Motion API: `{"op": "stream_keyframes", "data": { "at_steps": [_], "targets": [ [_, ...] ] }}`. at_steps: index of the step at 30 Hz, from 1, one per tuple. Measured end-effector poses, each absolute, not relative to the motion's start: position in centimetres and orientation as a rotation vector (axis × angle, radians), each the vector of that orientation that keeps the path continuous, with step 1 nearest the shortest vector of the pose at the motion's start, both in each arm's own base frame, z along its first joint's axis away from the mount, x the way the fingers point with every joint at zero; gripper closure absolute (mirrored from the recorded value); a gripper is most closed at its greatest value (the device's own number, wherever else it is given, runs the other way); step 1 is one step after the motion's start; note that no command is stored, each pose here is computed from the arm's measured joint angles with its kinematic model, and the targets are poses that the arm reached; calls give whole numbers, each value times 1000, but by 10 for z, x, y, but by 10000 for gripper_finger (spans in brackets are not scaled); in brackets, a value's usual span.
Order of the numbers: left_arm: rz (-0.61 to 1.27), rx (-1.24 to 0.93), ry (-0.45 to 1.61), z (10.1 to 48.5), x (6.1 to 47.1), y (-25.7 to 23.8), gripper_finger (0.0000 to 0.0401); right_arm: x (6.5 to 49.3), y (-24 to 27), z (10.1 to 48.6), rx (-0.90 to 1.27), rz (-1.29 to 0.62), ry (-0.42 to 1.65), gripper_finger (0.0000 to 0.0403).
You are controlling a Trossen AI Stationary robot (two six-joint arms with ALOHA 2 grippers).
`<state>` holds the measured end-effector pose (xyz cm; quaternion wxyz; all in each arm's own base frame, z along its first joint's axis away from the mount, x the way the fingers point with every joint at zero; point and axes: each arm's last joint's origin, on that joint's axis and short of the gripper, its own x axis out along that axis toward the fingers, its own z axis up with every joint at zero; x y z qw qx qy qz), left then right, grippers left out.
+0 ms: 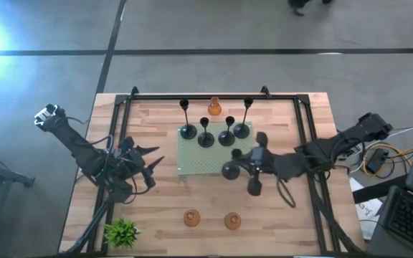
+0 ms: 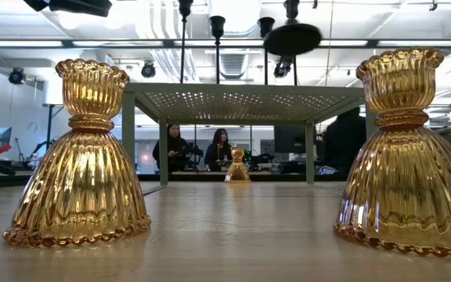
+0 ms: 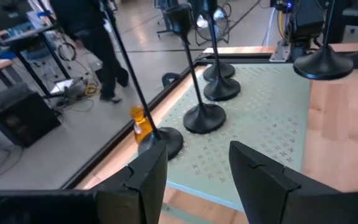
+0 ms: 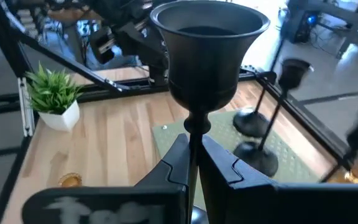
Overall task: Pick & Place candle stick holders
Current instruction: Put the large black candle holder on the shelf
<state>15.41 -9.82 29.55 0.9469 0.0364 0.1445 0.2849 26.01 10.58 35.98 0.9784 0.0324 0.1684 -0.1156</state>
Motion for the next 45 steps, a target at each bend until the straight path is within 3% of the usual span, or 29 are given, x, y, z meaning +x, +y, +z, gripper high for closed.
{"op": "stream_keyframes", "data": {
  "at_steps": [7, 12, 22, 30, 34, 39, 45],
  "targets": [
    [636, 96, 253, 297, 154, -97, 224, 286, 96, 367, -18, -271, 399, 392],
    [641, 98, 249, 297, 154, -97, 224, 288, 87, 365, -57, -135, 443, 392],
    [641, 98, 249, 297, 154, -97, 224, 223, 72, 361, -41, 115, 429, 392],
    [640, 97, 249, 297, 154, -97, 224, 177, 55, 357, -77, 350, 196, 392],
    [640, 97, 249, 297, 154, -97, 224, 150, 39, 360, -92, 244, 230, 392],
    [639, 97, 250, 297, 154, -97, 224, 119, 17, 368, -134, -23, 226, 392],
    [639, 97, 250, 297, 154, -97, 224, 108, 0, 370, -149, -249, 202, 392]
  ]
}}
